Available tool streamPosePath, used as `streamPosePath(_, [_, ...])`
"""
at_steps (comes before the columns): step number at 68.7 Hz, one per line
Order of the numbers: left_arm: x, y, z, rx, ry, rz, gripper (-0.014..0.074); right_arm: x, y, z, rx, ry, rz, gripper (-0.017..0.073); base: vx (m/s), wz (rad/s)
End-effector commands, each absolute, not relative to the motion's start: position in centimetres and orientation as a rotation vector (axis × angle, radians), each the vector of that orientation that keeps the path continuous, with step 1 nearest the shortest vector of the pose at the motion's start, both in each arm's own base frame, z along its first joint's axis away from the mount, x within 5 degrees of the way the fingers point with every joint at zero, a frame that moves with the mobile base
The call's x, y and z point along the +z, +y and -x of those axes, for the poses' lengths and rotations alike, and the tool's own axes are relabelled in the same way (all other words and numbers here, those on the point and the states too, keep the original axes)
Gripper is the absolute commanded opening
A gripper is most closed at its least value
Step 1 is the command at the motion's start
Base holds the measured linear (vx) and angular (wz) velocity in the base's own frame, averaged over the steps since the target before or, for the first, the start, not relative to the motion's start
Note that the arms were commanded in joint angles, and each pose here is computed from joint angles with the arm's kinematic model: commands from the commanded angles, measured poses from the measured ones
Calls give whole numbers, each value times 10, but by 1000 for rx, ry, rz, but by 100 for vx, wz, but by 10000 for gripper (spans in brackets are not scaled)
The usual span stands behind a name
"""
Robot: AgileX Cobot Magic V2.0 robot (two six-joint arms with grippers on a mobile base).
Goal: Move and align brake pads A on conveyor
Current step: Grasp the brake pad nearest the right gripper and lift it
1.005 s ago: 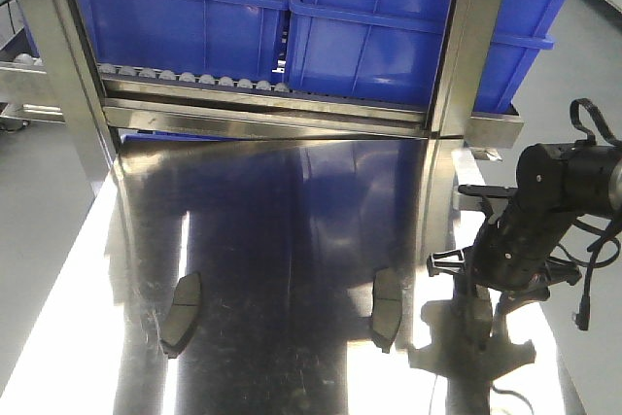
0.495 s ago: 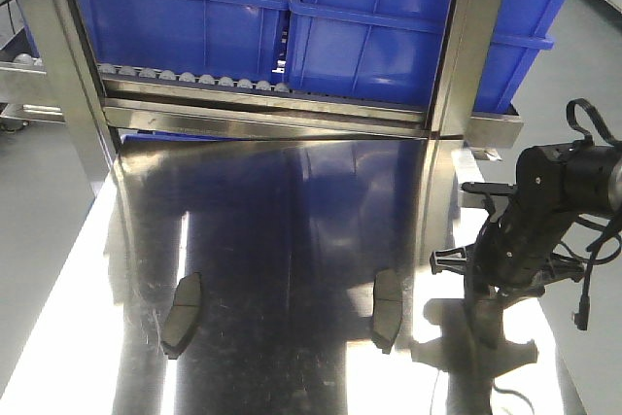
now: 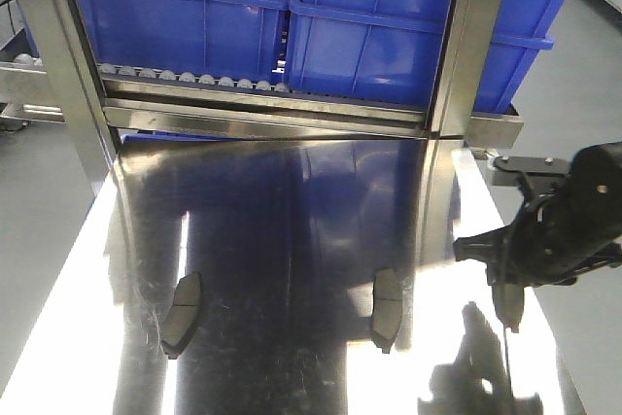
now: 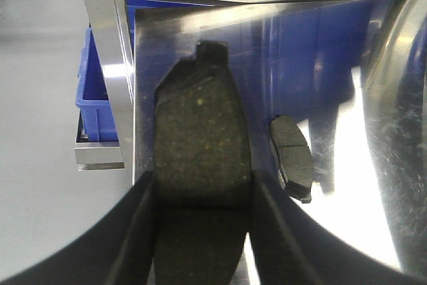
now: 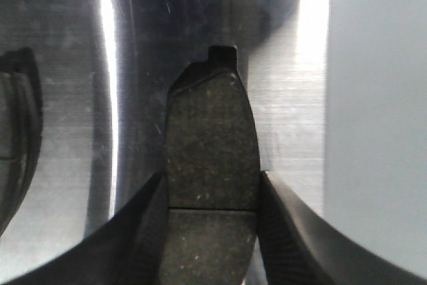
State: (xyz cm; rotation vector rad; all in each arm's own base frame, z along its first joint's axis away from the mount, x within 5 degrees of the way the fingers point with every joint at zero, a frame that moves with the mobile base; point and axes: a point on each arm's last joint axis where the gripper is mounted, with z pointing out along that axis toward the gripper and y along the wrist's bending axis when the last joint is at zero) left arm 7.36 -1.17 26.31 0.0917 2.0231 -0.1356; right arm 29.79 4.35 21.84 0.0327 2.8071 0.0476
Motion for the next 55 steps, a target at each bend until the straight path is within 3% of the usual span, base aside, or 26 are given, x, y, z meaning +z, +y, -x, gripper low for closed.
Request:
streamPosePath(1, [281,-12,-77,-157,1905,-71,-6,256,39,-285,33,2640,15,-7,0,0])
streamPosePath(21, [281,-12,-77,-157,1905,-71,-6,294,29,-224,40,2445,39,-7,0,0])
streamPosePath(55, [281,-12,-77,-157,1905,-71,-6,307,14,-118,80,2099,73,-7,0,0])
